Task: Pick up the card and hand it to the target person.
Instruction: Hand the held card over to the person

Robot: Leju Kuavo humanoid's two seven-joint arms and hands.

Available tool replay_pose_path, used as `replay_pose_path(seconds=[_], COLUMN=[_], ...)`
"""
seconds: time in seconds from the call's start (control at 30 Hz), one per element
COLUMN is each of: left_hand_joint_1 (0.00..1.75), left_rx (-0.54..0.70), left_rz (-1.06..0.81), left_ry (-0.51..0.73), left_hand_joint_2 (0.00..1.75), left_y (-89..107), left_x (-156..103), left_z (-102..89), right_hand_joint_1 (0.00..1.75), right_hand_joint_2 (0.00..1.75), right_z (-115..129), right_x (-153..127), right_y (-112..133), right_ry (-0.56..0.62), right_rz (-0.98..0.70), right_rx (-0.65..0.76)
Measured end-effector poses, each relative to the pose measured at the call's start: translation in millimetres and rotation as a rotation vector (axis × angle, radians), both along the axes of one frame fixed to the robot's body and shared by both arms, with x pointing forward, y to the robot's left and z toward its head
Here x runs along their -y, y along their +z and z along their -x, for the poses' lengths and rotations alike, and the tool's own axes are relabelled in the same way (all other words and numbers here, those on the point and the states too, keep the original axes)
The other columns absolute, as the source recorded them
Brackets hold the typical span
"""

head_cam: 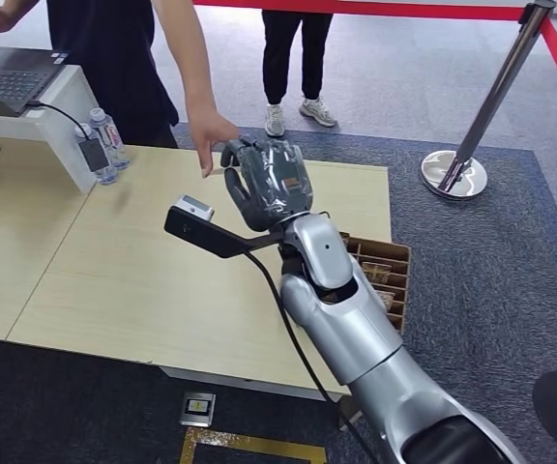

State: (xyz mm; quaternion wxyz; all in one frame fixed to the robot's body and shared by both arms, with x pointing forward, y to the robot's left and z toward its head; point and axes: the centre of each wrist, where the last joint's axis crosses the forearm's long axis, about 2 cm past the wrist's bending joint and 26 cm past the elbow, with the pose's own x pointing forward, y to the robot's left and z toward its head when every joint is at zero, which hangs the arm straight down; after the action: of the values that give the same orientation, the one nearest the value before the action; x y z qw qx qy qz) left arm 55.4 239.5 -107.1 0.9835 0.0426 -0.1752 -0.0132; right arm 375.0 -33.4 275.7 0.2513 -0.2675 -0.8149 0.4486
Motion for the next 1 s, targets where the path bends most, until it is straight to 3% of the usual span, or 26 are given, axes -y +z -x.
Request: replay_pose_path(seconds=[0.3,0.33,0.43,0.47,0.8,1.0], left_hand_joint_1=[0.0,0.0,0.0,0.0,0.0,0.0], left_rx=[0.003,0.003,0.003,0.003,0.001,0.002], left_rz=[-0.001,-0.001,-0.001,-0.002,-0.002,0.002], left_ry=[0.008,0.009,0.014,0.016,0.028,0.024], left_hand_joint_2=[1.75,1.75,1.75,1.75,1.75,1.75], left_y=[-0.1,-0.1,-0.1,-0.1,-0.2,-0.3], left_x=[-0.1,-0.1,-0.1,-0.1,-0.2,-0.2], left_z=[0.4,0.4,0.6,0.7,1.4,2.2], right_hand_joint_1=[1.75,1.59,0.28,0.0,0.0,0.0], right_hand_joint_2=[1.75,1.75,1.75,1.75,1.75,1.75], right_z=[-1.2,-1.2,-1.6,-1.8,-3.9,-6.6], right_x=[-6.3,-6.7,-7.2,-7.3,-2.3,24.5], right_y=[4.1,4.1,4.0,3.9,4.5,1.3], right_ry=[0.013,0.015,0.019,0.021,0.017,-0.138], right_rz=[0.005,0.006,0.002,-0.003,-0.03,0.006], right_rx=[-0.002,-0.002,-0.005,-0.007,-0.027,0.016])
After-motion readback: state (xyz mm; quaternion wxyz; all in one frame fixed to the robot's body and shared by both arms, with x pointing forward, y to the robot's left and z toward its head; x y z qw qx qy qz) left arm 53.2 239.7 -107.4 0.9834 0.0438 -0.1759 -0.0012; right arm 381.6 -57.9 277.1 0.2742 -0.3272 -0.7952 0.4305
